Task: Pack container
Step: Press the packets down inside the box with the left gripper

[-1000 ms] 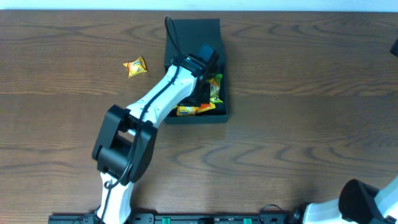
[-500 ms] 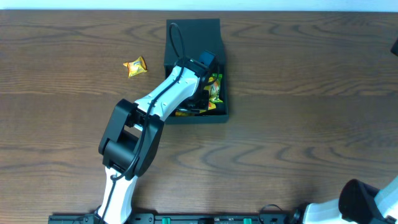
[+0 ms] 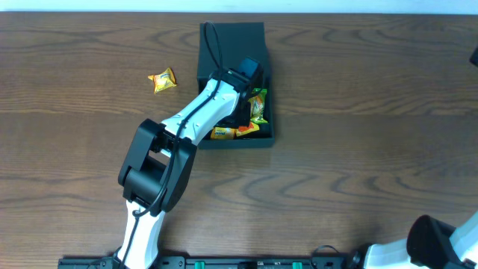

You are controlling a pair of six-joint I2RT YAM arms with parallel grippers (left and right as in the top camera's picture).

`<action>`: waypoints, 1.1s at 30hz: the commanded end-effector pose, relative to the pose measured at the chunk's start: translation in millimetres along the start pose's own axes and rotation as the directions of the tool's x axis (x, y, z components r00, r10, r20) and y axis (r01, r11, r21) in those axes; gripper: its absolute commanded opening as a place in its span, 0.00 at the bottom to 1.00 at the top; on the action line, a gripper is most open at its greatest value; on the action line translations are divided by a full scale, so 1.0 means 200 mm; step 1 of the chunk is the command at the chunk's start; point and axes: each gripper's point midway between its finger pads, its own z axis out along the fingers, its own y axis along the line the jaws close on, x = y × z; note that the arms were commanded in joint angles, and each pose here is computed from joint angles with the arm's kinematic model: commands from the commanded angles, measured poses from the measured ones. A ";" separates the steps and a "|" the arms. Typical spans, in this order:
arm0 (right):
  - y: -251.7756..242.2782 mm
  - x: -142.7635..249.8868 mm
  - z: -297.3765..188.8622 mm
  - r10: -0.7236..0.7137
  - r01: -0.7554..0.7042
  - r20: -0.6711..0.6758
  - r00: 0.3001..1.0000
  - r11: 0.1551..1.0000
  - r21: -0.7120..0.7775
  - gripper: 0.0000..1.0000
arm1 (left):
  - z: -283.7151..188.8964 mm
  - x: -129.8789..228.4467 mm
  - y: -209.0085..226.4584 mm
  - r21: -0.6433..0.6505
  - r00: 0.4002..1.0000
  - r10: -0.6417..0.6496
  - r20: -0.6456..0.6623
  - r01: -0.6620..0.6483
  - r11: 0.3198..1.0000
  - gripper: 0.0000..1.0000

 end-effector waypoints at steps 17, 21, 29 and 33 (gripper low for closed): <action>0.00 0.00 0.00 -0.007 0.007 0.002 1.000 1.000 -0.006 0.01 | 0.04 -0.07 -0.01 0.002 0.999 0.003 0.039 -0.003 1.000 0.06; 0.00 0.00 0.00 -0.007 0.007 0.001 1.000 1.000 -0.006 0.02 | 0.04 -0.05 0.00 -0.001 1.000 0.005 0.020 -0.005 1.000 0.06; 0.00 0.00 0.00 -0.007 0.007 0.001 1.000 1.000 -0.006 0.01 | 0.04 0.03 0.04 -0.032 0.999 0.011 -0.044 -0.012 0.999 0.06; 0.00 0.00 0.00 -0.007 0.007 0.001 1.000 1.000 -0.006 0.02 | 0.03 0.05 0.05 -0.038 0.998 0.013 -0.056 -0.015 0.999 0.06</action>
